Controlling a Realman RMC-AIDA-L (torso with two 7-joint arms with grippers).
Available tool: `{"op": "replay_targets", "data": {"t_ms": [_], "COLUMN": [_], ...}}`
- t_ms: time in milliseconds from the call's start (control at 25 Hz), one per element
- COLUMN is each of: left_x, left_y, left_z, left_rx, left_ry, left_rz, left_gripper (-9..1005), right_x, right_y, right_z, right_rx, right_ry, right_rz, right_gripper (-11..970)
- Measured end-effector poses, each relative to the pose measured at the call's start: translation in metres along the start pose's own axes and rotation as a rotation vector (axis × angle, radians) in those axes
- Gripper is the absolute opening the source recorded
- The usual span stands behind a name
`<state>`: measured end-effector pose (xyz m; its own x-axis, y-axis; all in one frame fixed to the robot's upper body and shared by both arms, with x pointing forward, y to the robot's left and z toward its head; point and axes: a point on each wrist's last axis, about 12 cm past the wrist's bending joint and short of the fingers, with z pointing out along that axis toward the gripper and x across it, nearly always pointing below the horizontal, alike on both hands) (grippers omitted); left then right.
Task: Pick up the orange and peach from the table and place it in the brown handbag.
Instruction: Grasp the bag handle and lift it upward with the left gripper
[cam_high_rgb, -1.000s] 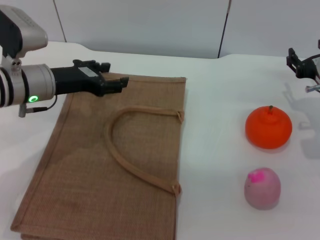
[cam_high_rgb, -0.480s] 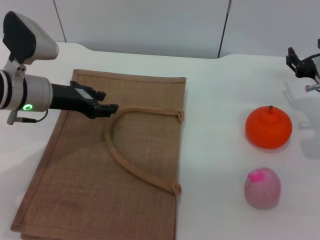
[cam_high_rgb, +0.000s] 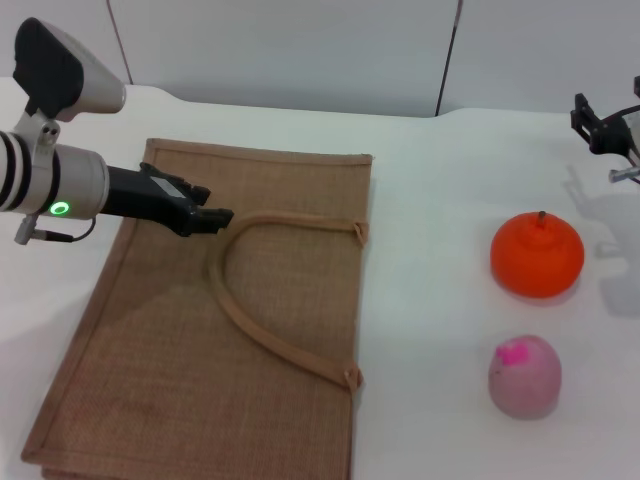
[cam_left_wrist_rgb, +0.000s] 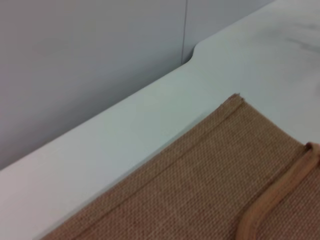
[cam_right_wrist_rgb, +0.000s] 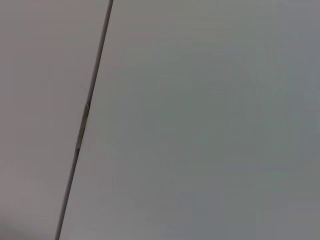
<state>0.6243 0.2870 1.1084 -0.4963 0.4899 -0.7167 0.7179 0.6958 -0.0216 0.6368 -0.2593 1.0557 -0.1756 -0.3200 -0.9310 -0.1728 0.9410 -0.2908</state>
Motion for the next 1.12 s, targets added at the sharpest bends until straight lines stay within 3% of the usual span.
{"op": "replay_targets", "data": {"t_ms": [400, 1120], "left_x": [0.002, -0.016], "left_y": [0.002, -0.003], "left_z": [0.002, 0.009], "left_rx": [-0.018, 0.009], "left_ry": [0.037, 0.014], "left_rz": [-0.009, 0.017], "left_gripper": [496, 485], "right_x": [-0.002, -0.003], "right_y": [0.001, 0.001], "right_z": [0.001, 0.002], "right_rx": [-0.003, -0.002], "right_ry": [-0.005, -0.004], "right_rz": [0.001, 0.012], "right_gripper": [756, 756]}}
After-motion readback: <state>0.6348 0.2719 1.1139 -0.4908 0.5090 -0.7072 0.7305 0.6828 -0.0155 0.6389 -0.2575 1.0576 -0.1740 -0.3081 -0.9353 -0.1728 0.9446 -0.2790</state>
